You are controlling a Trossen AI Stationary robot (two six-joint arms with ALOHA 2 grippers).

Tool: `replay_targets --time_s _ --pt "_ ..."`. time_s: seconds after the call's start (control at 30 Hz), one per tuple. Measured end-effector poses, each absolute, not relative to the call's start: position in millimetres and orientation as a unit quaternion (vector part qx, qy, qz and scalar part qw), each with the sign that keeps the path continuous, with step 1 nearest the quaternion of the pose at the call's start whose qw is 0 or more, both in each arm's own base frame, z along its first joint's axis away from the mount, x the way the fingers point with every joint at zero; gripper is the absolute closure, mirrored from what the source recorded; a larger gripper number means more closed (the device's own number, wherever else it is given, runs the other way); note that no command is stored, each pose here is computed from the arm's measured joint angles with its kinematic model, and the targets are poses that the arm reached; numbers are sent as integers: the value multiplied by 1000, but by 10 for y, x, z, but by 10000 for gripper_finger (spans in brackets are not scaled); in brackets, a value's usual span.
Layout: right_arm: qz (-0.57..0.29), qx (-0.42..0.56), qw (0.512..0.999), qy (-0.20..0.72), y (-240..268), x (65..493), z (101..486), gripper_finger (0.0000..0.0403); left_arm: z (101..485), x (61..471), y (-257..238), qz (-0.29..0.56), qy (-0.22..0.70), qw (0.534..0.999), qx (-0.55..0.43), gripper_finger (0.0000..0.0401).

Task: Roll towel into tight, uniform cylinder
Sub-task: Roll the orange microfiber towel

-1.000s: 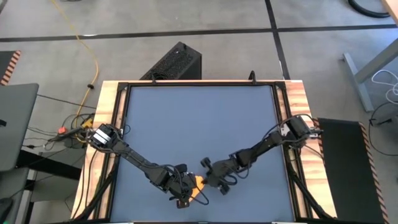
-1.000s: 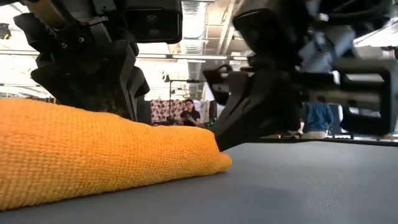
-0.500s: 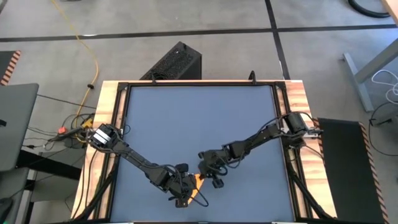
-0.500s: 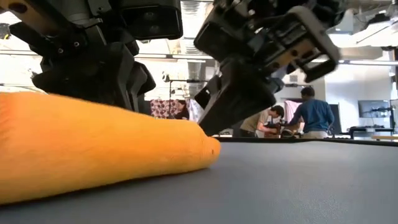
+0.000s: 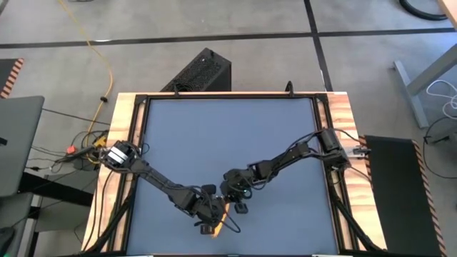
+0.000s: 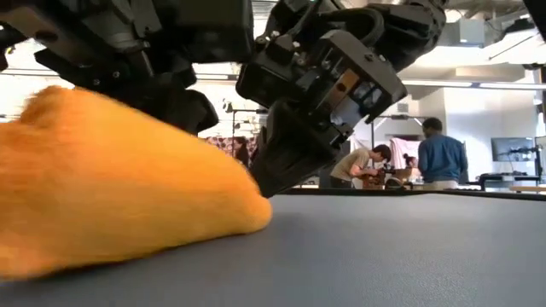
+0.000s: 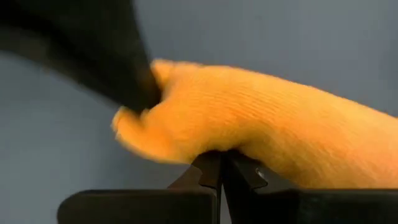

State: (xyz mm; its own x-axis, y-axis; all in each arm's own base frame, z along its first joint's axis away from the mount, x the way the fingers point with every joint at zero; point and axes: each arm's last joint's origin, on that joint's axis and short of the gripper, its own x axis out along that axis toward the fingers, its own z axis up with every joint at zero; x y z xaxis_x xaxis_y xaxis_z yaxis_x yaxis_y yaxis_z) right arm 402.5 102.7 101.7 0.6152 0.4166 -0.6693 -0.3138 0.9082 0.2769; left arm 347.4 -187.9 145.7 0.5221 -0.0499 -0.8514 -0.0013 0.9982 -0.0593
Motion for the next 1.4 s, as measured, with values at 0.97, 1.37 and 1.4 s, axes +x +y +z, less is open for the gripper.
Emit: replay_targets --time_s 0.97,1.37,1.4 --pt "178 73 894 404 960 4044 982 390 2528 3700 -1909 136 502 806 -281 349" --pt "184 60 899 394 958 4054 987 390 2076 3854 -1897 192 551 735 -344 198" --pt "185 58 899 393 958 4054 987 390 2042 3870 -1903 192 555 732 -345 193"
